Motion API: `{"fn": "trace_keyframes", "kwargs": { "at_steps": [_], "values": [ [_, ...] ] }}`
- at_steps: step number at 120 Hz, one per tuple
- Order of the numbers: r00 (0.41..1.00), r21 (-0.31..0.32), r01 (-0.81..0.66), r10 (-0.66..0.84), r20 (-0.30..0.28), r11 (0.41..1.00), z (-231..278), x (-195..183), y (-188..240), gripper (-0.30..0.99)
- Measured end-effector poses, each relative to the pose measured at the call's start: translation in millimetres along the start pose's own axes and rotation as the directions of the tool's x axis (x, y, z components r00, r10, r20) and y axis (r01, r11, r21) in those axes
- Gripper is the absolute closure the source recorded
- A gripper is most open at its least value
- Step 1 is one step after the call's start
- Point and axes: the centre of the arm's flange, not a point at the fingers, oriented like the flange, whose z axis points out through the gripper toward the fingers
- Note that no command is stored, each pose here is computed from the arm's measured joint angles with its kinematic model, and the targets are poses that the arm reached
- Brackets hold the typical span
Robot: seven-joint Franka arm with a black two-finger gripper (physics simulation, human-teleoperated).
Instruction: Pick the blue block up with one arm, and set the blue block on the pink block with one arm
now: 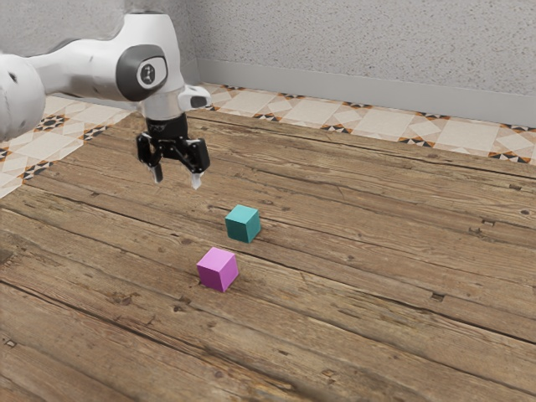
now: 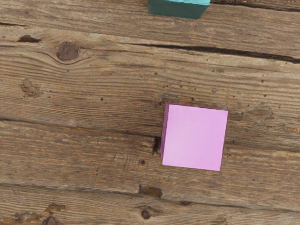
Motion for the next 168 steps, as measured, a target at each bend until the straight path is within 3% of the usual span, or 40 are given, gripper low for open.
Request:
{"fn": "trace_keyframes", "kwargs": {
  "at_steps": [25,37,55,102,140,168],
  "values": [
    [0.998,0.02,-0.023,0.024,-0.065,1.0,85.7,48.3,14.1,0.0],
    [0.991,0.02,-0.043,0.045,-0.125,0.999,103.3,75.0,25.5,0.0],
    [0.985,0.017,-0.047,0.05,-0.166,0.999,114.5,108.2,33.9,0.0],
    [0.995,-0.001,-0.026,0.026,-0.101,1.0,163.8,121.6,26.2,0.0],
    [0.983,-0.008,-0.044,0.042,-0.177,0.999,180.9,141.2,22.6,0.02],
    [0.976,-0.003,-0.06,0.058,-0.21,0.998,183.5,143.6,21.7,0.26]
  ]
}}
